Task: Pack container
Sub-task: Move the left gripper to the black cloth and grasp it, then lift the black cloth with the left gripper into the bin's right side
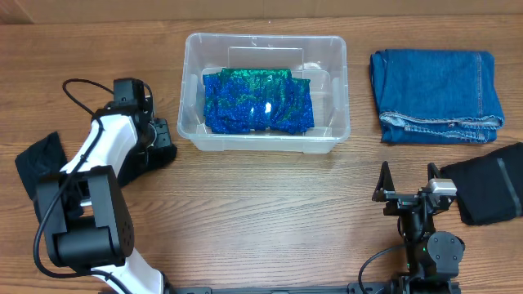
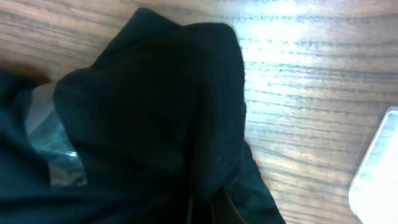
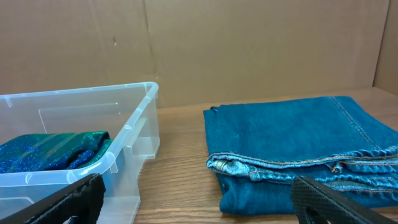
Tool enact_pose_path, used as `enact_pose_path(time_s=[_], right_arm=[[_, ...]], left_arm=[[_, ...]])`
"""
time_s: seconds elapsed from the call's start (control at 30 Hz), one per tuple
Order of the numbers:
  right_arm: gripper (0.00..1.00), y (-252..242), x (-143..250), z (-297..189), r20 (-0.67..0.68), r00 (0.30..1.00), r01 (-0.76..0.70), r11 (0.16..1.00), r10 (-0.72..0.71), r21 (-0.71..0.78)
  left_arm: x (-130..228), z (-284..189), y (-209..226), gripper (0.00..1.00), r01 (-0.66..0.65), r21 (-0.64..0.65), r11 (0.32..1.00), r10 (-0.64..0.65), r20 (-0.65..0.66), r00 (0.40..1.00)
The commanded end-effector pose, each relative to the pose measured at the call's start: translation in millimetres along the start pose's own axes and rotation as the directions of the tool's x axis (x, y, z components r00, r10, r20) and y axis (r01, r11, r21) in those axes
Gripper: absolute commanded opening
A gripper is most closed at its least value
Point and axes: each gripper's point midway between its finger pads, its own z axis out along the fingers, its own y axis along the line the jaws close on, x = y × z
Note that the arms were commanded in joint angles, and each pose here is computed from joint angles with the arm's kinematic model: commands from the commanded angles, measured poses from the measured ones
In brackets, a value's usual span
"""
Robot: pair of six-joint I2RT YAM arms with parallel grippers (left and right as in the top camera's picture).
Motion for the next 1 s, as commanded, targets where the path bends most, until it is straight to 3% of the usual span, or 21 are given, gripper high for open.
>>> enact_pose_path(time_s=[0.0, 0.3, 0.57, 0.67, 0.87, 0.97], right_arm=[[1.0, -1, 2, 0, 0.003, 1.0, -0.006, 1.0, 0.006, 0.005], [1.0, -1, 2, 0, 0.003, 1.0, -0.007, 1.0, 0.007, 0.005], [1.0, -1, 2, 0, 0.003, 1.0, -0.006, 1.0, 0.006, 0.005], [1.0, -1, 2, 0, 0.003, 1.0, -0.006, 1.0, 0.006, 0.005], [1.0, -1, 2, 0, 0.003, 1.0, -0.006, 1.0, 0.006, 0.005], [1.0, -1, 2, 0, 0.003, 1.0, -0.006, 1.0, 0.006, 0.005]], left_arm=[[-36, -29, -5, 0.04, -0.076, -0.008, 0.997, 0.076, 0.044, 0.996], [-121, -155, -4, 0.04, -0.175, -0.085, 0.981, 0.191, 0.247, 0.95], [-166, -257, -20, 0.04, -0.337, -0.182, 0.924, 0.383, 0.454, 0.805], [-173, -285, -49, 0.04, -0.462, -0.228, 0.857, 0.509, 0.507, 0.695], [-166, -309, -140, 0.04, -0.697, -0.324, 0.639, 0.726, 0.554, 0.408], [-149, -322, -200, 0.04, -0.79, -0.39, 0.473, 0.799, 0.567, 0.199]])
